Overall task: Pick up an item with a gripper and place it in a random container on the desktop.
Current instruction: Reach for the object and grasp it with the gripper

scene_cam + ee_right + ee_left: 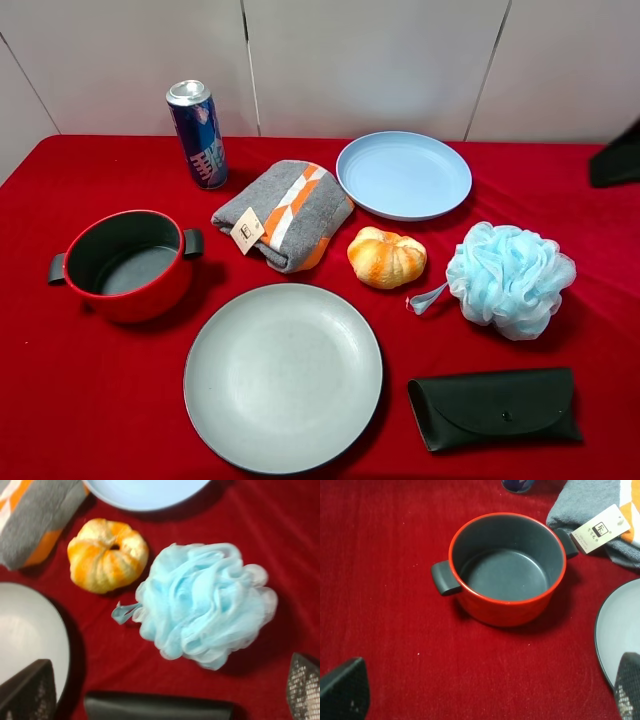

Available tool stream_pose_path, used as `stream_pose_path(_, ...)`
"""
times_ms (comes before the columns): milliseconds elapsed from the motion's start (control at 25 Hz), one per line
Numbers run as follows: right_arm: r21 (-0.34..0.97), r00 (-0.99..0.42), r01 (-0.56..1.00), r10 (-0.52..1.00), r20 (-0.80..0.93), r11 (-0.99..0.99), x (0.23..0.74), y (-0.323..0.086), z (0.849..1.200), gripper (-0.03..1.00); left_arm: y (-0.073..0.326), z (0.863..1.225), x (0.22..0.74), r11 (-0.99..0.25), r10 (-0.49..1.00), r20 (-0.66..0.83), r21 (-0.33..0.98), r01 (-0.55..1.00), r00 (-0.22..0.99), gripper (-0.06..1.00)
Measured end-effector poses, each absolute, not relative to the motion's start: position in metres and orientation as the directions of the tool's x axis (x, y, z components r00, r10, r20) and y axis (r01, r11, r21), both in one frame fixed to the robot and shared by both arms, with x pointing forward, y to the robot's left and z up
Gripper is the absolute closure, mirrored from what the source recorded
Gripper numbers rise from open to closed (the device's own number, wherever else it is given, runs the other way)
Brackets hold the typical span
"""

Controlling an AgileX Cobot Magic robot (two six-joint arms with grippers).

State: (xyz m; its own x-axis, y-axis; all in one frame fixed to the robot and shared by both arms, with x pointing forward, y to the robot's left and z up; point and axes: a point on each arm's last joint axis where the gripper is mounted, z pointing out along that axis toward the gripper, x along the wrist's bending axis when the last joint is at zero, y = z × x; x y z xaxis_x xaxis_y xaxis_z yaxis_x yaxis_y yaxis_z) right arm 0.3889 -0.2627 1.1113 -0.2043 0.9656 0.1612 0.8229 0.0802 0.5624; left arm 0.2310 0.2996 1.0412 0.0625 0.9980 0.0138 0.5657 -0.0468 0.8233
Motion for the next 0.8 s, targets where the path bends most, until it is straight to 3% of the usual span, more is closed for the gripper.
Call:
stream_pose_path(480, 0.337, -0.247, 0.92, 0.963, 0.104, 0.2, 0.45, -0.219, 1.076, 0.28, 0.3, 1.041, 0.231, -0.047, 0.998, 0.014, 0.823, 0.566, 0.062, -0.03)
stream_pose_path(800, 0.212, -0.181, 0.963, 0.982, 0.048, 0.167, 0.475, -0.208, 1.042, 0.28, 0.3, 1.041, 0.231, -0.047, 0.998, 0.014, 0.823, 0.566, 0.062, -0.03)
